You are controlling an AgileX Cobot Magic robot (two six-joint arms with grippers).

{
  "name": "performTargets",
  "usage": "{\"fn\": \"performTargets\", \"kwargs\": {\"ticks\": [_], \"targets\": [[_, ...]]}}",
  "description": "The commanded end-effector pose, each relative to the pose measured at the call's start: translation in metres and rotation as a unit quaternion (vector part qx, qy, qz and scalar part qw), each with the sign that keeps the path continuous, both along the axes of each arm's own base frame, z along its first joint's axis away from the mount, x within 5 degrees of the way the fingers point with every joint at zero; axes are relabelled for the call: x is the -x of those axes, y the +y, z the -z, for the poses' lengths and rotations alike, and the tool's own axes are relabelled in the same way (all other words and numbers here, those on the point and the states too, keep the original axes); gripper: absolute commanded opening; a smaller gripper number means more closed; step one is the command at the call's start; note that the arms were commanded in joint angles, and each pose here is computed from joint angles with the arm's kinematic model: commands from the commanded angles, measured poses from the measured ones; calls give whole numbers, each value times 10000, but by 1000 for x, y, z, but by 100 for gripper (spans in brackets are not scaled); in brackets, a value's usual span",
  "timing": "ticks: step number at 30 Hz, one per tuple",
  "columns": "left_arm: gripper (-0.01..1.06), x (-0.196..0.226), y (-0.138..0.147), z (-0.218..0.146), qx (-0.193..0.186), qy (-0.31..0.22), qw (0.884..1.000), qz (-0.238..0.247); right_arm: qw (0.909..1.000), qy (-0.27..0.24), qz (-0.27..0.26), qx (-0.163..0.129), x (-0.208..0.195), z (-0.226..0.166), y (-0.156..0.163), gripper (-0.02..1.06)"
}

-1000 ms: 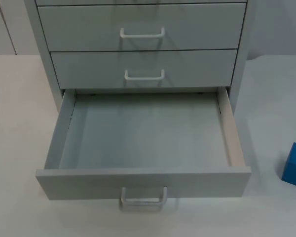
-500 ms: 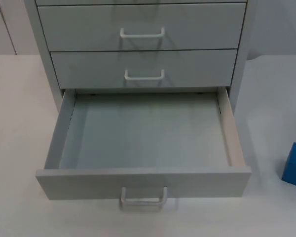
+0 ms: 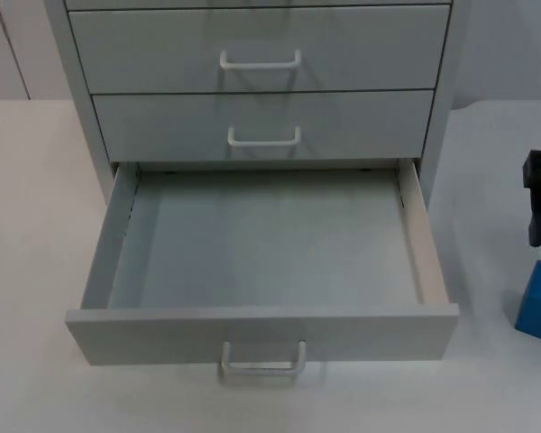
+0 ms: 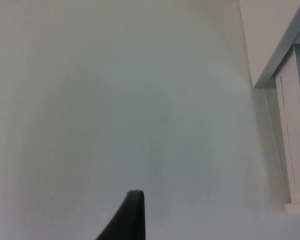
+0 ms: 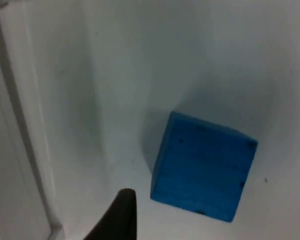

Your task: Open the drawer with the left hand, place the block into the drawer with the right hand, then close the drawer with the left hand.

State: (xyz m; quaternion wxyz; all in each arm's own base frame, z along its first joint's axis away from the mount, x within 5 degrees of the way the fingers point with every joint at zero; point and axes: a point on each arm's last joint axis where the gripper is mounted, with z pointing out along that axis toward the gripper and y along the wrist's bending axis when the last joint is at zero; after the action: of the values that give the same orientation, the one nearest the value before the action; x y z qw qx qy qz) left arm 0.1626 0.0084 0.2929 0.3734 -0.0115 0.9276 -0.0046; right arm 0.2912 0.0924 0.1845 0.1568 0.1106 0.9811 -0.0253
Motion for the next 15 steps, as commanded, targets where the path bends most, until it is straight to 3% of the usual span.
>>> {"fn": "performTargets", "kwargs": {"ticks": [1,6,15], "targets": [[105,0,1,0,19,-44,10000,-46,9997,-180,152,-13,-6,4,3,101],[105,0,0,0,40,-68,10000,-51,9992,-188,305,-155,-13,20,7,101],[105,0,0,0,50,-78,9999,-53,9993,217,306,-64,-19,62,11,100]]}}
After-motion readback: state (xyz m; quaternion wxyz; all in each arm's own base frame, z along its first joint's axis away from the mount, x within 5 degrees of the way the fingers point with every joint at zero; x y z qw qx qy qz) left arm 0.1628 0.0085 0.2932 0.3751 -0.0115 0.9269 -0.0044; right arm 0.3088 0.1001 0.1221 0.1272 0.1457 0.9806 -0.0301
